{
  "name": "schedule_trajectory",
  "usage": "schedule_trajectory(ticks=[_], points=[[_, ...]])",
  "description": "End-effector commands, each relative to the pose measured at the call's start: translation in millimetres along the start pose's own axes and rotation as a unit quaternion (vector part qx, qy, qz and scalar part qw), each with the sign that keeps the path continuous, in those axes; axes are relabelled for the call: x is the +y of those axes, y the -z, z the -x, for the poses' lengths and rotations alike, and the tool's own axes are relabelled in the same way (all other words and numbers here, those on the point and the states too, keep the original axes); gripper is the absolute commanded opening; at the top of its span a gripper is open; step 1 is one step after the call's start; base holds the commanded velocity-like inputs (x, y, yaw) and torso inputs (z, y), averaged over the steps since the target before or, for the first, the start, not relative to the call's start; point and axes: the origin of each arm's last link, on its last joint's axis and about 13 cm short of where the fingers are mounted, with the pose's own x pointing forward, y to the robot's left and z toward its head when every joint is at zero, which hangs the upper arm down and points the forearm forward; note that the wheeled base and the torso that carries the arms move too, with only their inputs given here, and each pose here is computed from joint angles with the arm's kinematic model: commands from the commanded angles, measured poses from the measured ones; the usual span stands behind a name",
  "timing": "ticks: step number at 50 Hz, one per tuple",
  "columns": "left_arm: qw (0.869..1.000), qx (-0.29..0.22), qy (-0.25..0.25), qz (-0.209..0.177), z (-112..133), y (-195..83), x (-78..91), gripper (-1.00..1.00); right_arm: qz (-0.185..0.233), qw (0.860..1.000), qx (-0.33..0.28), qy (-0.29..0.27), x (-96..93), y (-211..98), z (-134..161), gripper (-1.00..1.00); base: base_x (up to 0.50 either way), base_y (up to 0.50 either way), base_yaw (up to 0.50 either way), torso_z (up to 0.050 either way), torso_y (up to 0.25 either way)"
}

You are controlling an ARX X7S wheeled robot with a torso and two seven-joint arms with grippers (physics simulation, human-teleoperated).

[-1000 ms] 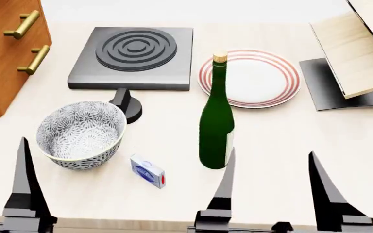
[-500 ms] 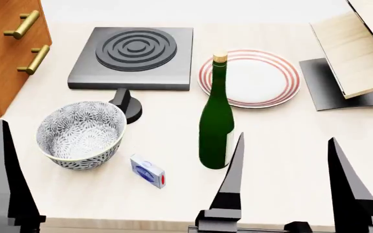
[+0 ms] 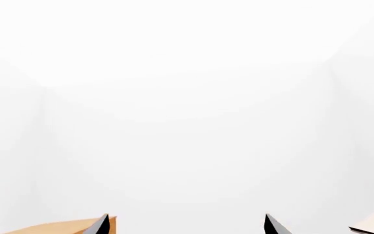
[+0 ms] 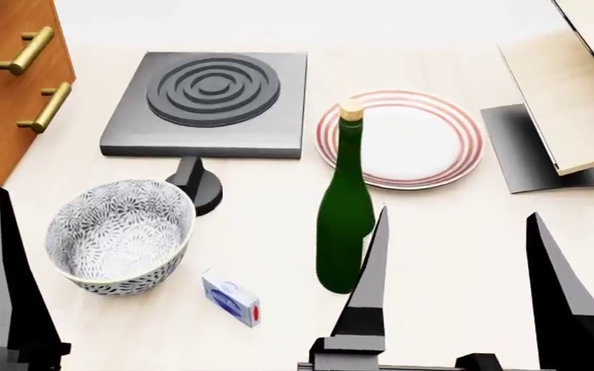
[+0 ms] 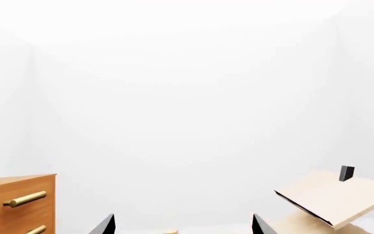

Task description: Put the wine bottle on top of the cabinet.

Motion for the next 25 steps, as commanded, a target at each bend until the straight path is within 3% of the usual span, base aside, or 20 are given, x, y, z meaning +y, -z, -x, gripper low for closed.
schedule_trajectory(ticks=[1, 25], points=[[1.000, -0.006, 0.005, 0.007, -0.6, -0.9, 1.5, 1.00, -0.001, 1.000, -0.007, 0.003, -2.7, -0.8, -1.1, 1.00, 0.50, 0.00, 0.00, 0.000, 0.000], [1.000, -0.007, 0.004, 0.007, -0.8, -1.1, 1.4, 1.00, -0.004, 1.000, -0.010, 0.002, -2.5, -1.9, -1.0, 1.00, 0.50, 0.00, 0.00, 0.000, 0.000]])
